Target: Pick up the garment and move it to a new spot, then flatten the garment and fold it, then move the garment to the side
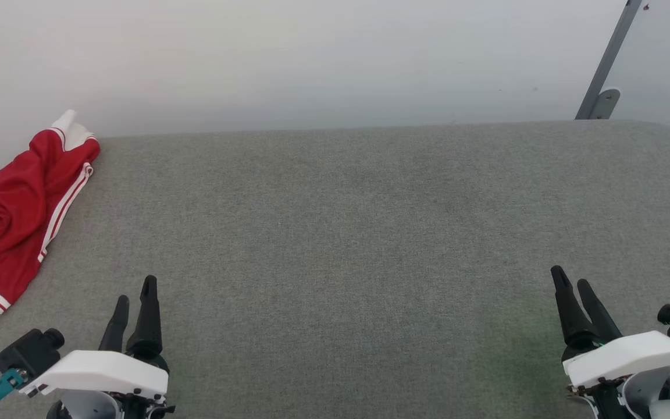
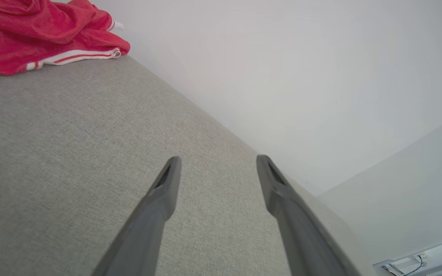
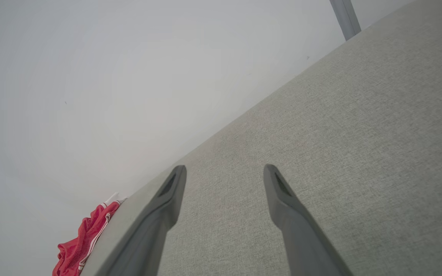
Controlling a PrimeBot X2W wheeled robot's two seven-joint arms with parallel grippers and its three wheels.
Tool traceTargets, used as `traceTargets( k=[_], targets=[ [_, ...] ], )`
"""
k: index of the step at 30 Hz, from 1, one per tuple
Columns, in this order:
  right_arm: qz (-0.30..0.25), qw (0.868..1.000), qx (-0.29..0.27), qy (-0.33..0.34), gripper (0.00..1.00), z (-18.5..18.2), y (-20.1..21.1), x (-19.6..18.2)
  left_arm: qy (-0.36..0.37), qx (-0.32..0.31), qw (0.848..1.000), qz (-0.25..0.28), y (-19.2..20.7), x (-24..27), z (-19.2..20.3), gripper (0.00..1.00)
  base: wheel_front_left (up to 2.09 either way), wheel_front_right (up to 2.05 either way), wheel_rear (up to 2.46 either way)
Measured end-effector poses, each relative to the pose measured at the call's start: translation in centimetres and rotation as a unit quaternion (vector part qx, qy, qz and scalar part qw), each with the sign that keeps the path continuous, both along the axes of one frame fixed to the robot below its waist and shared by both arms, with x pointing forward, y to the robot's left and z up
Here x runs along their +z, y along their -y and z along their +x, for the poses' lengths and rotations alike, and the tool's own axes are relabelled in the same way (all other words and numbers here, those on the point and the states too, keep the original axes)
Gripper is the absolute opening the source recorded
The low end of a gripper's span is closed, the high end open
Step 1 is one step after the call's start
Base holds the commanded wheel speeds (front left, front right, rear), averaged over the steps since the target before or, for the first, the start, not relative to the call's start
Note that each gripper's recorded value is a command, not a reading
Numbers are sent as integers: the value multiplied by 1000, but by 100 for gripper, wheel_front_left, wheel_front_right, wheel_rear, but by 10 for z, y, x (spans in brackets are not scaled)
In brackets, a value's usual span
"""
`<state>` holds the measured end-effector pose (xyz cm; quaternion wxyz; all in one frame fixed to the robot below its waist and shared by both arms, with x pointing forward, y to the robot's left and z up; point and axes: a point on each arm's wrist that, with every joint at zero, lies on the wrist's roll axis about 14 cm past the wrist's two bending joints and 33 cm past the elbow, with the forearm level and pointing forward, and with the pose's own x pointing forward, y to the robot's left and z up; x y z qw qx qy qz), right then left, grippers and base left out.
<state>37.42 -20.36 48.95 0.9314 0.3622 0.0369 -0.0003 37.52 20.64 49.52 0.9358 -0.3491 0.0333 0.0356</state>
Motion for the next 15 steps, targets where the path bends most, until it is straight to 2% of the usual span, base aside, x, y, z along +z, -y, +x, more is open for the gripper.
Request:
traceTargets(
  k=[15],
  targets=[
    [-84, 996, 12, 20, 100, 1, -1, 9, 24, 0, 997, 80, -3, 6, -4, 100, 0, 0, 0]
  ],
)
